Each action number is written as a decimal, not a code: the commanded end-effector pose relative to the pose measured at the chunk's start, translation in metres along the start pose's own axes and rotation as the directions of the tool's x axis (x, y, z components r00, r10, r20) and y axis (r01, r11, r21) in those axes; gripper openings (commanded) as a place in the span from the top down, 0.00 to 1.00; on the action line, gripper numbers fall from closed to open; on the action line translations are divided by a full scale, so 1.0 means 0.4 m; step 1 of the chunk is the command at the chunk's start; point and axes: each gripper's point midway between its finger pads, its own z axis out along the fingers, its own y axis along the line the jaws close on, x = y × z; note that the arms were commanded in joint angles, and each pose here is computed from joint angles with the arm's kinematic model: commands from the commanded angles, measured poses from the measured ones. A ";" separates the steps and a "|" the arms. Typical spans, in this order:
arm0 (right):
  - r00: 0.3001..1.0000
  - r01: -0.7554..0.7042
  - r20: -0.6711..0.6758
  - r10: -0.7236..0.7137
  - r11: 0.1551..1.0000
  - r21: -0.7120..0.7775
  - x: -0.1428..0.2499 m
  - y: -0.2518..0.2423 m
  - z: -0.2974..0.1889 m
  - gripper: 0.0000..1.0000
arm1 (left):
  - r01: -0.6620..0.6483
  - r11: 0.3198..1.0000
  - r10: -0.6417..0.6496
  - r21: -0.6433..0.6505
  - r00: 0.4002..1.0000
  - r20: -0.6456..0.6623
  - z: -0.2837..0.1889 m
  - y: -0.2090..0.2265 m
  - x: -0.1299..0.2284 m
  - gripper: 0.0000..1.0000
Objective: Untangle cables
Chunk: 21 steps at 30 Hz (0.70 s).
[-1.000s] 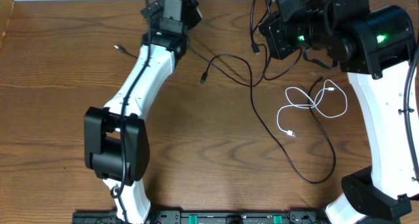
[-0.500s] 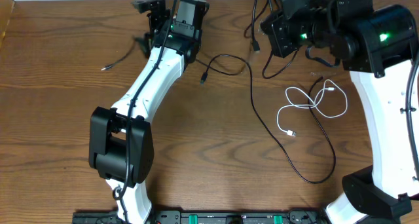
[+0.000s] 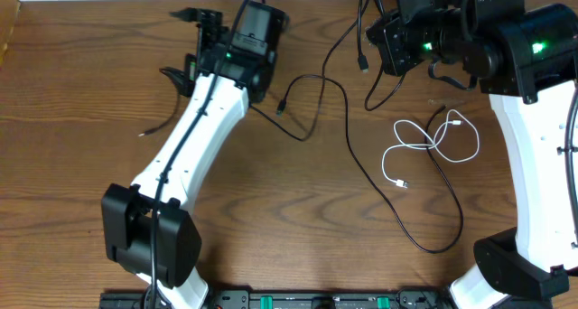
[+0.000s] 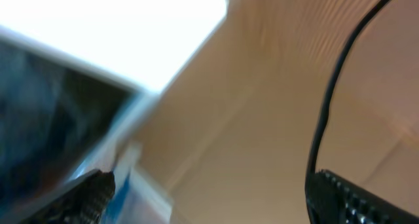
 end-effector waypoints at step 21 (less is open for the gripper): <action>1.000 0.010 0.019 -0.010 1.000 -0.009 -0.011 -0.010 -0.001 0.99 | 0.038 0.985 -0.053 0.167 0.995 0.088 -0.064 -0.137 -0.009 0.00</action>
